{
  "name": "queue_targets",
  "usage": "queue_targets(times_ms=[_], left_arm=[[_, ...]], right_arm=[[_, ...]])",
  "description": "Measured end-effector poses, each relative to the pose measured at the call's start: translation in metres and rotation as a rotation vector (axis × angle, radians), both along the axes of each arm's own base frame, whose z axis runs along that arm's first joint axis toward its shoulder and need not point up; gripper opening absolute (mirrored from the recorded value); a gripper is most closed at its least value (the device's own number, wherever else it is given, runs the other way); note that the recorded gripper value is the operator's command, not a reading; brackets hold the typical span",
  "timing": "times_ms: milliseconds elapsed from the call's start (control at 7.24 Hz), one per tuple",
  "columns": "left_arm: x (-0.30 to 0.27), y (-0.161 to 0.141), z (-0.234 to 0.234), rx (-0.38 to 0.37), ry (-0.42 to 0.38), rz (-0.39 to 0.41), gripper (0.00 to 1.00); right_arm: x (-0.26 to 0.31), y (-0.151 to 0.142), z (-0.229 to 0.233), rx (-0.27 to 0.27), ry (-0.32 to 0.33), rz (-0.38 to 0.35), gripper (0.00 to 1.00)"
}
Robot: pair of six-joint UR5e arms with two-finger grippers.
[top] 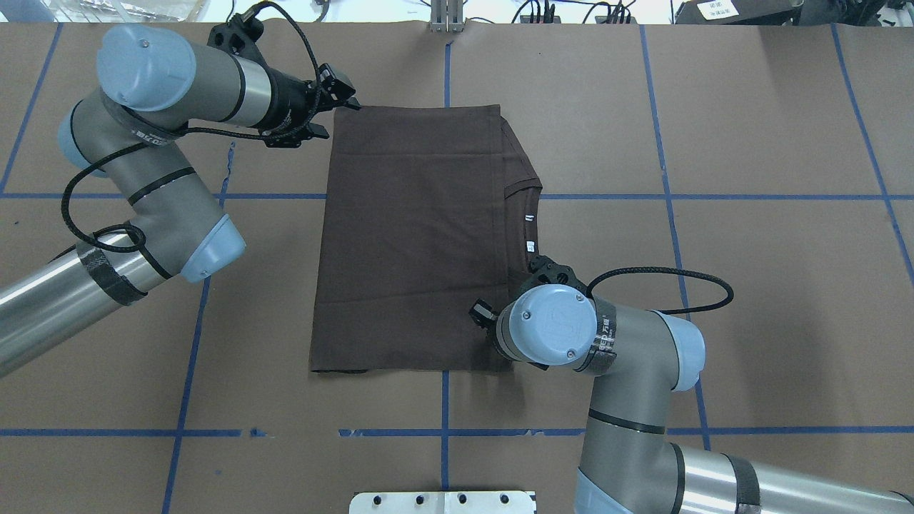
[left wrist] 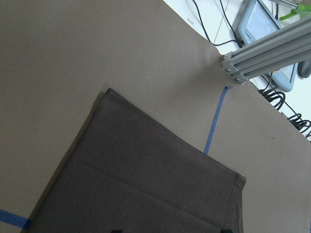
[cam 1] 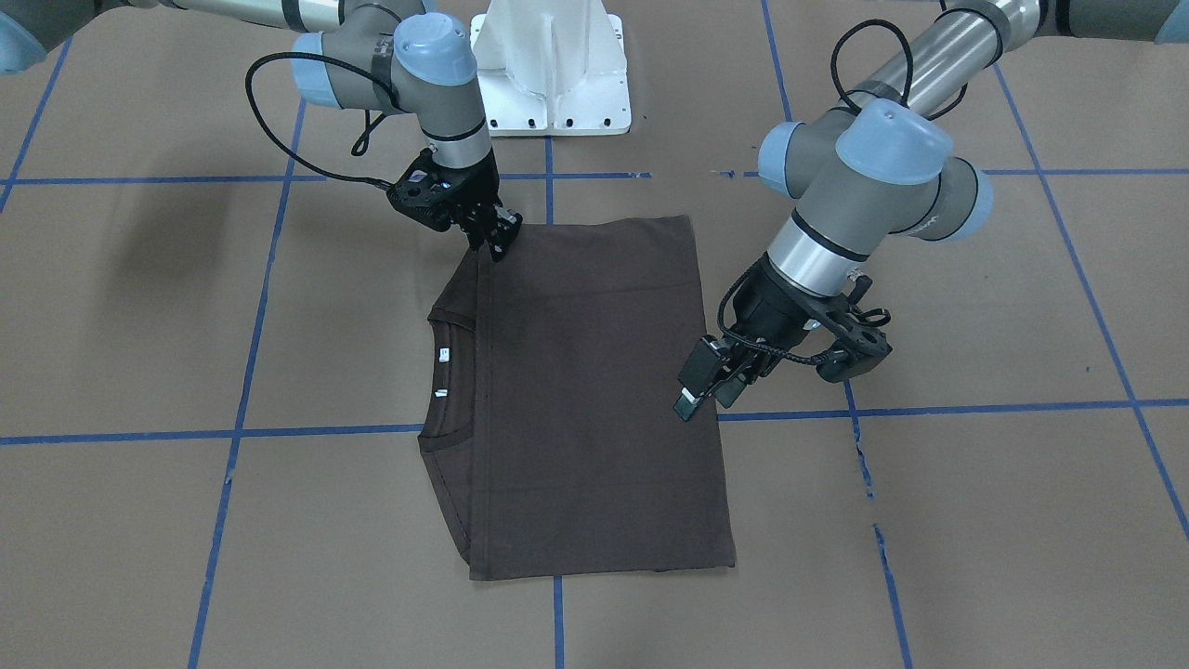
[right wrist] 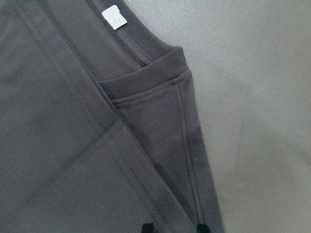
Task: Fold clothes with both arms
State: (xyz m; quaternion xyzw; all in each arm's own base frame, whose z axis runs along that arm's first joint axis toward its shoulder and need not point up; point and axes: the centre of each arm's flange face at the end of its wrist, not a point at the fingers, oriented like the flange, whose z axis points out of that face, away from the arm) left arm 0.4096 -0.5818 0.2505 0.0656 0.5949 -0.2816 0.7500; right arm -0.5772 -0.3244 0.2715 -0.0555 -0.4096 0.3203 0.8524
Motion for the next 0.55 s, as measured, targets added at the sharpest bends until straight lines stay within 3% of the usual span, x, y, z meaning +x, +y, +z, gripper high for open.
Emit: queue_targets(times_ms=[138,276,414,552], left_arm=[[-0.0004,-0.0002,0.0000,-0.001,0.000,-0.001,0.73],[-0.0005,-0.0003,0.0000,-0.001,0.001,-0.001,0.73],[-0.0003,-0.0001,0.0000,-0.001,0.001,0.000,0.73],[0.0000,0.0001,0.0000,-0.001,0.001,0.000,0.73]], right_arm=[[-0.0003,0.0004,0.0005,-0.001,0.003,-0.001,0.32],[-0.0001,0.0007,-0.0005,-0.001,0.002,-0.001,0.58],[0.0011,0.0010,-0.0012,-0.001,0.001,-0.003,0.73],[0.0020,0.0013,0.0008,-0.002,0.003,-0.003,0.81]])
